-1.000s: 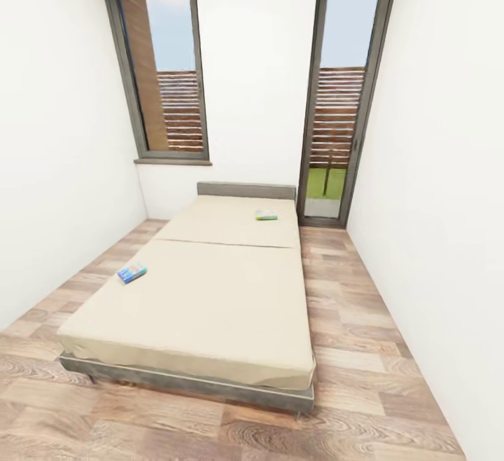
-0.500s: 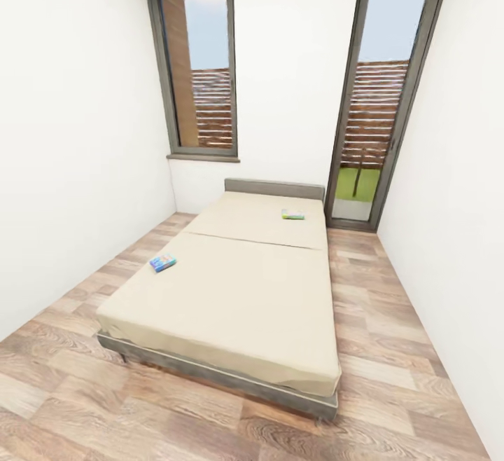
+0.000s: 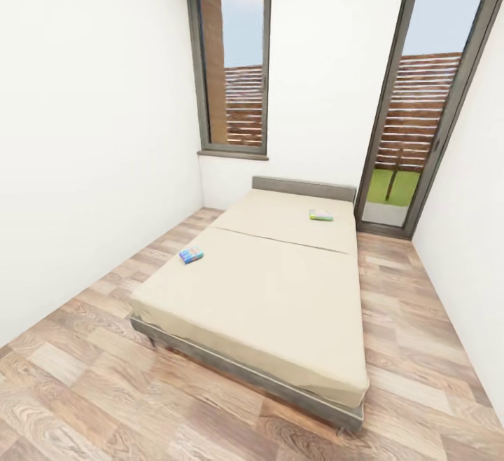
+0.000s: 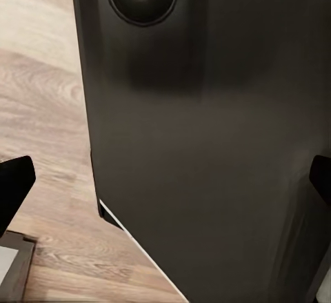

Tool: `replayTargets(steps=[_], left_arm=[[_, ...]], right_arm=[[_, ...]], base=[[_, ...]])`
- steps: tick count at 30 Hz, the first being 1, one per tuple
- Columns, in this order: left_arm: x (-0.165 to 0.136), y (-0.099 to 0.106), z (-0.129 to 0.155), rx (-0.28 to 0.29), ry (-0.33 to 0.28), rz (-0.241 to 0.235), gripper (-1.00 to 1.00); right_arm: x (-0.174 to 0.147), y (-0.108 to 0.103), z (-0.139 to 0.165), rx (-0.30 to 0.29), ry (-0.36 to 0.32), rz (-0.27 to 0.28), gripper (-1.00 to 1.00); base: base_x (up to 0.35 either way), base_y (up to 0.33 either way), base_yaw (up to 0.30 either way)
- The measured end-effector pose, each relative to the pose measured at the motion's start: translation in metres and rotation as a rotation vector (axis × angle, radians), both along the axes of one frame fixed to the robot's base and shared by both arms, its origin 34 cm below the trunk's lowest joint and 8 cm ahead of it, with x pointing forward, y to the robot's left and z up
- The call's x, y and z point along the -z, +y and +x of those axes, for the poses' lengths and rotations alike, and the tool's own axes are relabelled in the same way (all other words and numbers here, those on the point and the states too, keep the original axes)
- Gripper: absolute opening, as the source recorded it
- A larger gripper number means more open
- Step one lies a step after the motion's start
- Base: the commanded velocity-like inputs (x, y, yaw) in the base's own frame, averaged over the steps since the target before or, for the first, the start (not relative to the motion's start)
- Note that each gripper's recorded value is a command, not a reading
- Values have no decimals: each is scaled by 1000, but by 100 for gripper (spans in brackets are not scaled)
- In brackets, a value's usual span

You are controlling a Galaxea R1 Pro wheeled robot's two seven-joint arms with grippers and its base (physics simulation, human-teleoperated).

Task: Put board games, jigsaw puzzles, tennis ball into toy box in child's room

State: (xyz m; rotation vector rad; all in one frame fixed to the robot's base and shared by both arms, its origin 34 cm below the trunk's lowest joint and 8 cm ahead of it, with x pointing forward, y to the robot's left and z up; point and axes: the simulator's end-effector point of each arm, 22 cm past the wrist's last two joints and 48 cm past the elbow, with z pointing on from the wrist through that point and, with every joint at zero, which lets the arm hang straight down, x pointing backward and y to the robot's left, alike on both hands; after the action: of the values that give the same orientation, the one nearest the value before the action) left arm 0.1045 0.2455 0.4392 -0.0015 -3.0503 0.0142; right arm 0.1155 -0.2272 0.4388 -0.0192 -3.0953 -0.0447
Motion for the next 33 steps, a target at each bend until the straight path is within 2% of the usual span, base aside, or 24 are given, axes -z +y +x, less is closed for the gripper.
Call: replayTargets(steps=[19,33], left_arm=[[0,0,-1,1,2,0,100],[0,-6,0,-8,1,-7,100]], right_arm=[[0,4,-1,3,2,5,100],[0,-3,-1,3,2,-3,100]], base=[[0,0,286],[0,0,292]])
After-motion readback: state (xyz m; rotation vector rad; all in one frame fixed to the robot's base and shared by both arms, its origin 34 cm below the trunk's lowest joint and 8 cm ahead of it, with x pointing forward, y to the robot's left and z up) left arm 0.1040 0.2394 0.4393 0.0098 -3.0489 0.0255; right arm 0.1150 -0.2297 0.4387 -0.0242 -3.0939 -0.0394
